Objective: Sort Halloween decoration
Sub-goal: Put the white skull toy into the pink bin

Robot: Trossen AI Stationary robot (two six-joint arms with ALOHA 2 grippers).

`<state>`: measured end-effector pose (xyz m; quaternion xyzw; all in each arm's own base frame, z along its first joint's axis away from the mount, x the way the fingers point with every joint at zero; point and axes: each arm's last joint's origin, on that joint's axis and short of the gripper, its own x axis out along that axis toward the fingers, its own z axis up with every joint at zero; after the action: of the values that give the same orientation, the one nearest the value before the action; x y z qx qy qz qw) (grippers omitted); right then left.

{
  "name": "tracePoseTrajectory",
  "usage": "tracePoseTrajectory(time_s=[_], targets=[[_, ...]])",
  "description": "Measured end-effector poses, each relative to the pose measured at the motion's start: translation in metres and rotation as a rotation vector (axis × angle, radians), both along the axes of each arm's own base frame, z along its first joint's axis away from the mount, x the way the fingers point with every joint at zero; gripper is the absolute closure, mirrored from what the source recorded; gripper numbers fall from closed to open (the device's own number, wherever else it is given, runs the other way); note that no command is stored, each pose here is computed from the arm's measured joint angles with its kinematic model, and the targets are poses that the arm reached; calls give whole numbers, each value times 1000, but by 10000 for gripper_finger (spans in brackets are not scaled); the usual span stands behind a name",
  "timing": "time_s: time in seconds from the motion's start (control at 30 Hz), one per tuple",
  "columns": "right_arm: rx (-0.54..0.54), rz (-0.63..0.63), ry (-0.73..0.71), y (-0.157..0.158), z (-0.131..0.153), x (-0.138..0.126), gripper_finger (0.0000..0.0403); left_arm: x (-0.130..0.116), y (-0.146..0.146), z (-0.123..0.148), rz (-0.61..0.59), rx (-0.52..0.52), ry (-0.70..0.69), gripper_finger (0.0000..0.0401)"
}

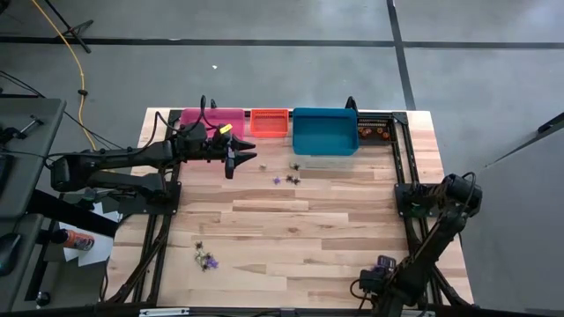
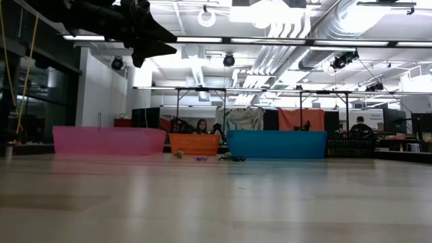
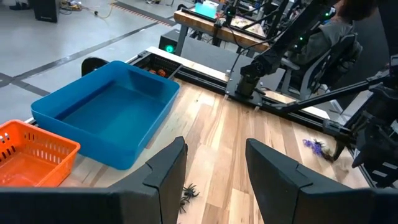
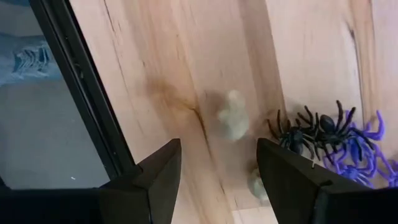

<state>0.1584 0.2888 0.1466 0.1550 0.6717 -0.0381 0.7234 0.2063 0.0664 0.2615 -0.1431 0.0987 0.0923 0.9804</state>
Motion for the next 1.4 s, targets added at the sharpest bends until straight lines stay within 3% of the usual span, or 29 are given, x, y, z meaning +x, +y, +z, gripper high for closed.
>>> tracePoseTrajectory(time_s=[0.33,0.67,0.97,1.4], targets=[[-8,-14,-14,-3,0,5,198,0,0,0,1,0,0,247],[-31,62,-17,-14,16,4,198,0,0,0,2,0,1,247],[-84,135,-109,-20,15,19,199,0,0,-1,2,-3,9,247],[-102,172,-58,-21,2,23,199,-1,0,-4,14,-10,38,247]])
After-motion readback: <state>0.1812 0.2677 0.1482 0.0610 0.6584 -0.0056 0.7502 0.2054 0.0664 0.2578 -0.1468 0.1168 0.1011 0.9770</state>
